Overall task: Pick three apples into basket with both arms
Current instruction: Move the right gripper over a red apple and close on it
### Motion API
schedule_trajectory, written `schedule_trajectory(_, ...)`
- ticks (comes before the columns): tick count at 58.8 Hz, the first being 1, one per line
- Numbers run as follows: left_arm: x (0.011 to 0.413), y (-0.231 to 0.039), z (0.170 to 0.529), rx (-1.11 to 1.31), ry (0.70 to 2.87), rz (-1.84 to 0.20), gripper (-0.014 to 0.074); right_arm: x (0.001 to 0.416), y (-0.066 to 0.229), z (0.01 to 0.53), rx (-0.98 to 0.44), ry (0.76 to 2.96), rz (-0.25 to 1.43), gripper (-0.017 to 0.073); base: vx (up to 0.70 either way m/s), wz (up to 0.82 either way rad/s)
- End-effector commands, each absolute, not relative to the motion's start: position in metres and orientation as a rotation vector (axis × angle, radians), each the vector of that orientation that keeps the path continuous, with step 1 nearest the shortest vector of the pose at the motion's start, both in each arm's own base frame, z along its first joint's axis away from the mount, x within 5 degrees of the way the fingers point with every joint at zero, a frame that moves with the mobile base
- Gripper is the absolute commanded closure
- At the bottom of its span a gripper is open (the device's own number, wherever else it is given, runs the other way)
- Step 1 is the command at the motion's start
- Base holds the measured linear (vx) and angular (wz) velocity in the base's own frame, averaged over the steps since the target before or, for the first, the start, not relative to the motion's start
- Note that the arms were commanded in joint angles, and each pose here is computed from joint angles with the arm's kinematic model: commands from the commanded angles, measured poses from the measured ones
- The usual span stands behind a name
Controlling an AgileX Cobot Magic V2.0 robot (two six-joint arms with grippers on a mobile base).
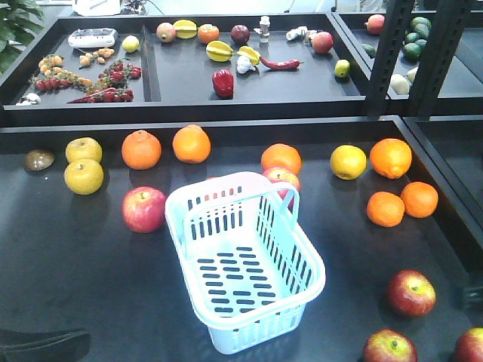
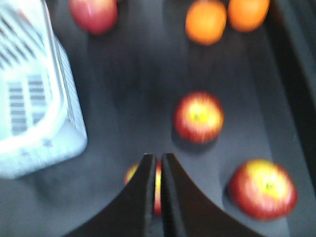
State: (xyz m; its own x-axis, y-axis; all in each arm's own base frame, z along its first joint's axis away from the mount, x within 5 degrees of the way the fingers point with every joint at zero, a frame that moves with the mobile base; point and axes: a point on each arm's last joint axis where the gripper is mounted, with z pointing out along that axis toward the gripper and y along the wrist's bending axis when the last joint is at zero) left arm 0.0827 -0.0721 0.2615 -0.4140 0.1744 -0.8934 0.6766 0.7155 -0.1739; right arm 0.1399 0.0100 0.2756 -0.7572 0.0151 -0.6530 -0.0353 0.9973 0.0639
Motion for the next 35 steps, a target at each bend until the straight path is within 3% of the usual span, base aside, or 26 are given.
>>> schedule_trajectory(1, 0.086, -0.072, 0.272, 0.599, 1.907, -0.655, 0.06, 0.156, 0.012, 0.273, -0.095, 2.477, 0.093, 0.0434, 0.0, 0.0)
schedule_trajectory(13, 0.087, -0.072, 0.272, 0.598, 1.906, -0.654, 0.06, 0.178, 0.017, 0.239, -0.2, 2.7, 0.145, 0.0017, 0.0, 0.0)
schedule_trajectory(18, 0.087, -0.072, 0.272, 0.598, 1.906, -0.654, 0.06, 0.185, 0.018, 0.228, -0.19, 2.766, 0.154, -0.0104, 0.0, 0.0)
schedule_trajectory(23, 0.087, -0.072, 0.272, 0.598, 1.906, -0.654, 0.06, 0.193, 0.018, 0.215, -0.151, 2.829, 0.166, -0.0148, 0.0, 0.0)
schedule_trajectory(35, 0.087, -0.072, 0.272, 0.596, 1.905, -0.653, 0.06, 0.206, 0.02, 0.187, -0.145, 2.947, 0.177, -0.0104, 0.0, 0.0)
